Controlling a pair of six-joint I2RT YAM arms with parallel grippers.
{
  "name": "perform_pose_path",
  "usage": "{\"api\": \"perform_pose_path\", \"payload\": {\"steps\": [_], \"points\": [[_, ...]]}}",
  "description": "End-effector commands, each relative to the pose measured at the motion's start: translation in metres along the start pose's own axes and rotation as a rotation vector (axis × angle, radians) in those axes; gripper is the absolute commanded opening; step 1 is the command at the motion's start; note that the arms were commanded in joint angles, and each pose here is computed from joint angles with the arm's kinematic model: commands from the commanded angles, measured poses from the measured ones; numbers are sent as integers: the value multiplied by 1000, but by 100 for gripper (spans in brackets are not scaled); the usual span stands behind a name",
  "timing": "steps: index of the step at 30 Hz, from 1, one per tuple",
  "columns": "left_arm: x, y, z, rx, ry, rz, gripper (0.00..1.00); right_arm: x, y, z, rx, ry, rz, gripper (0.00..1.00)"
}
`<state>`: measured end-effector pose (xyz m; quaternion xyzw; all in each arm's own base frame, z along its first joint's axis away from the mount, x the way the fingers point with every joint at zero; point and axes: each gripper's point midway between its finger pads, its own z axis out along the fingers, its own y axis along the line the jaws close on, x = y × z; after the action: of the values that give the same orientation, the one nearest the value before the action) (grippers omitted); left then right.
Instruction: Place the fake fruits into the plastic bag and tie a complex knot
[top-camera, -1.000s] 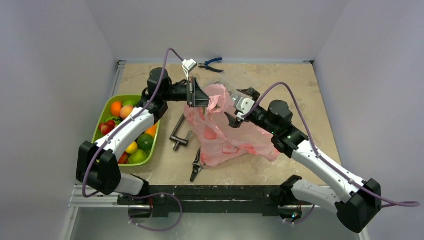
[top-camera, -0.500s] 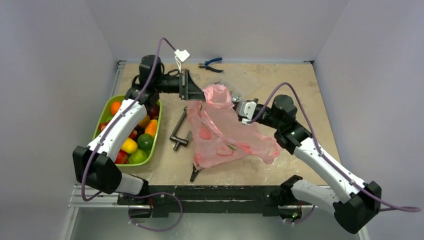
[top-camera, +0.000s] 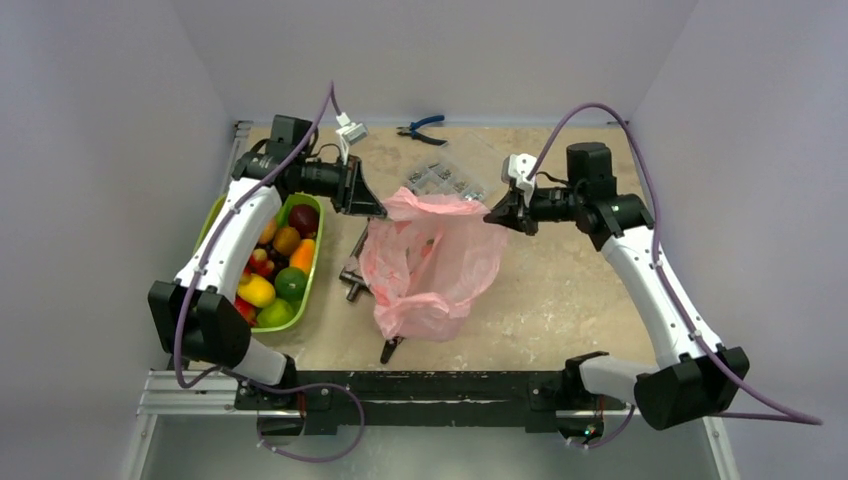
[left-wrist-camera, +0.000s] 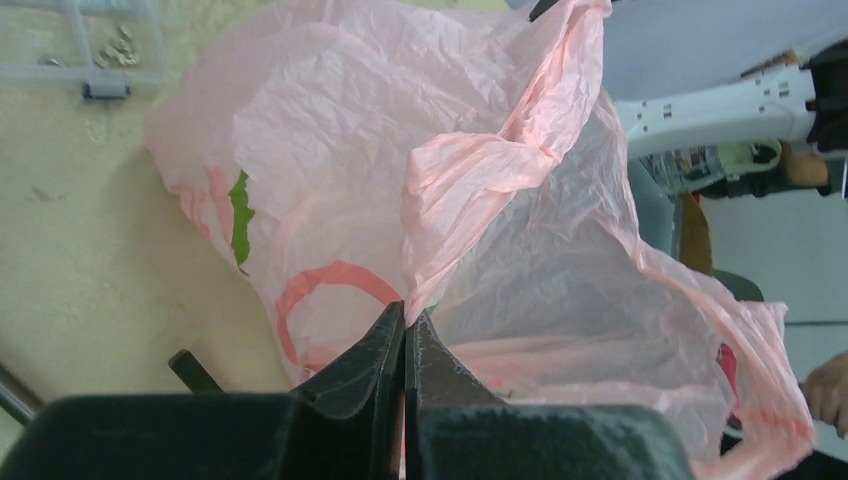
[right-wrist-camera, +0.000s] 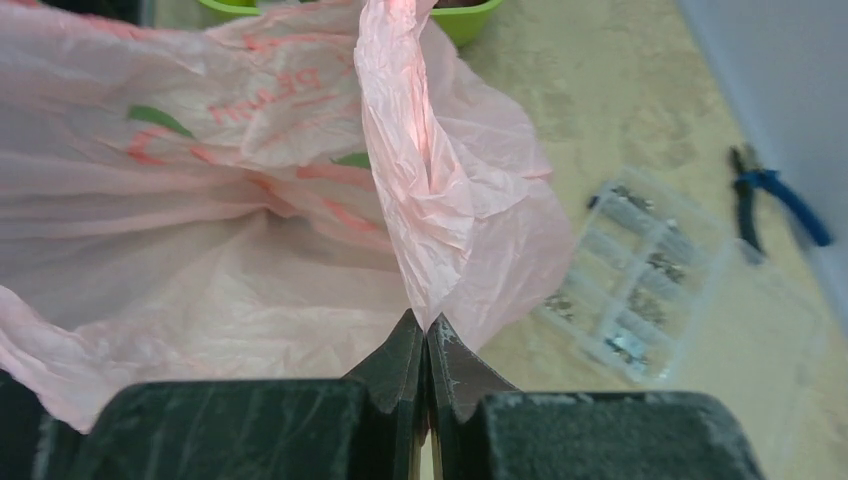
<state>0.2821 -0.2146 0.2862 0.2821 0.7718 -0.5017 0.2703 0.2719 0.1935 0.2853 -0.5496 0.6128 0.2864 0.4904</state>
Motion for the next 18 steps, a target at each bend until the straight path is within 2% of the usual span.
{"api": "perform_pose_path", "payload": {"steps": [1,2,5,6,9,10,11,12,13,16,18], "points": [[16,-25,-11,145,59,110,0,-20,44,-8,-193,-62,215,0],[18,-31,-10,181,80,99,0,-18,46,-8,-206,-57,244,0],[17,-38,-9,205,116,188,0,-21,44,-7,-216,-61,265,0],[15,-36,-5,176,105,196,9,-24,41,-6,-207,-66,268,0],[-7,-30,5,24,-24,328,53,-28,37,-4,-192,-82,301,0],[-16,-35,12,-17,-68,425,76,-29,34,-2,-182,-87,327,0],[-18,-38,16,-45,-83,488,94,-30,32,-1,-174,-90,349,0],[-19,-40,21,-72,-81,536,99,-32,31,-1,-169,-94,366,0],[-20,-39,28,-100,-73,561,100,-34,30,-1,-162,-100,381,0],[-32,-31,40,-182,-89,625,100,-45,30,-3,-156,-128,438,0],[-36,-36,50,-214,-82,729,100,-53,31,-2,-149,-140,444,0]]}}
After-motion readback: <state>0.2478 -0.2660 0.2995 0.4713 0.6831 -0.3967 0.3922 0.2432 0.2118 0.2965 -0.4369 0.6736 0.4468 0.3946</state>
